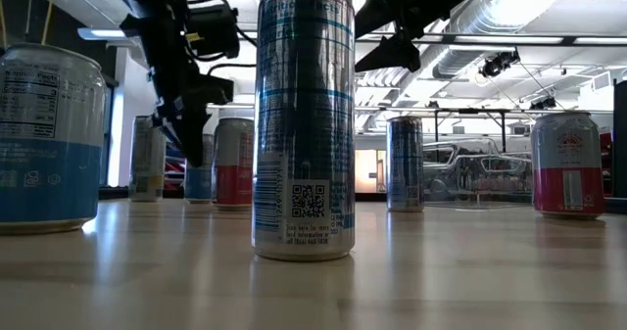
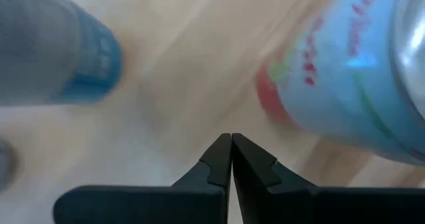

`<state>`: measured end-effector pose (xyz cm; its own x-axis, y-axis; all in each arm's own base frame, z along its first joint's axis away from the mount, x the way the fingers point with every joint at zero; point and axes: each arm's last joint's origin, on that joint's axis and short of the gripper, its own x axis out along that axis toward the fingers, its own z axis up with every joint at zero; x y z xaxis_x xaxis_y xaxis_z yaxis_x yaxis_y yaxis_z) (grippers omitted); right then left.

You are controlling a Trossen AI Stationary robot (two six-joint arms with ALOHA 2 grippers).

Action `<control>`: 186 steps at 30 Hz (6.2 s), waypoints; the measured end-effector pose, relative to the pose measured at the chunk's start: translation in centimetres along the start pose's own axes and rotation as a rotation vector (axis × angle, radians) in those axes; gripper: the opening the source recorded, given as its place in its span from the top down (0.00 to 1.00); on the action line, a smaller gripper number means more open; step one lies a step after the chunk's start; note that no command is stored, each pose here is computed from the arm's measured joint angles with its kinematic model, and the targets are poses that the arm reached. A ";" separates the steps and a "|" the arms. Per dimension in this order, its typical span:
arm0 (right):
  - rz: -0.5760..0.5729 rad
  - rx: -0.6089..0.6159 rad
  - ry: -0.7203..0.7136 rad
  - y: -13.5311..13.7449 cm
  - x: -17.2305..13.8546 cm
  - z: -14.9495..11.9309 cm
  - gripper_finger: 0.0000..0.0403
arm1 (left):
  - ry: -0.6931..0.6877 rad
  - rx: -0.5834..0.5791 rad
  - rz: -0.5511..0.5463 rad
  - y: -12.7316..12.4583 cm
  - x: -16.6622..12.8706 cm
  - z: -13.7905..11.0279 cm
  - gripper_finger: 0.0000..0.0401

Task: Sort soda cans
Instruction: Move the left white-pink soda can to the center of the table, then move the top blue soda can to the center of the table

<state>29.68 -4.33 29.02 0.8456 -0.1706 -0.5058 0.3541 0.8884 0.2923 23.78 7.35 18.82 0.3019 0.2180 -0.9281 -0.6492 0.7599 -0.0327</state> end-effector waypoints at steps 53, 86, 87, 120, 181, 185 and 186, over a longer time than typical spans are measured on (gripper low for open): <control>0.076 -0.009 -0.149 0.5 -6.7 2.0 1.00 | -0.417 -0.629 -0.395 -2.3 6.4 -4.3 1.00; -0.065 0.013 -0.016 -0.7 -10.5 0.1 1.00 | -0.444 -0.461 -0.565 -8.2 7.0 4.0 1.00; -0.070 0.021 -0.018 -0.8 -10.6 0.1 1.00 | -0.453 -0.466 -0.558 -7.8 6.8 4.3 1.00; -0.472 0.438 0.096 -8.9 -8.1 0.1 1.00 | -0.868 -0.287 -0.499 -1.6 -8.0 5.5 1.00; -0.125 0.296 0.440 -7.2 2.7 -3.1 1.00 | -0.530 -0.109 -0.346 -1.7 -5.4 2.7 1.00; -0.116 0.277 0.436 -6.5 2.8 -3.2 1.00 | -0.521 -0.099 -0.345 -2.0 -5.4 2.5 1.00; -0.115 0.280 0.439 -6.3 2.8 -3.3 1.00 | -0.520 -0.097 -0.343 -2.0 -5.4 2.5 1.00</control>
<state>28.51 -9.01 23.12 0.5697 -0.0129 -0.8218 0.5785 0.7166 0.3898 25.19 6.11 24.84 0.7887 0.2595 -0.5574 -0.5080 0.7857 -0.3531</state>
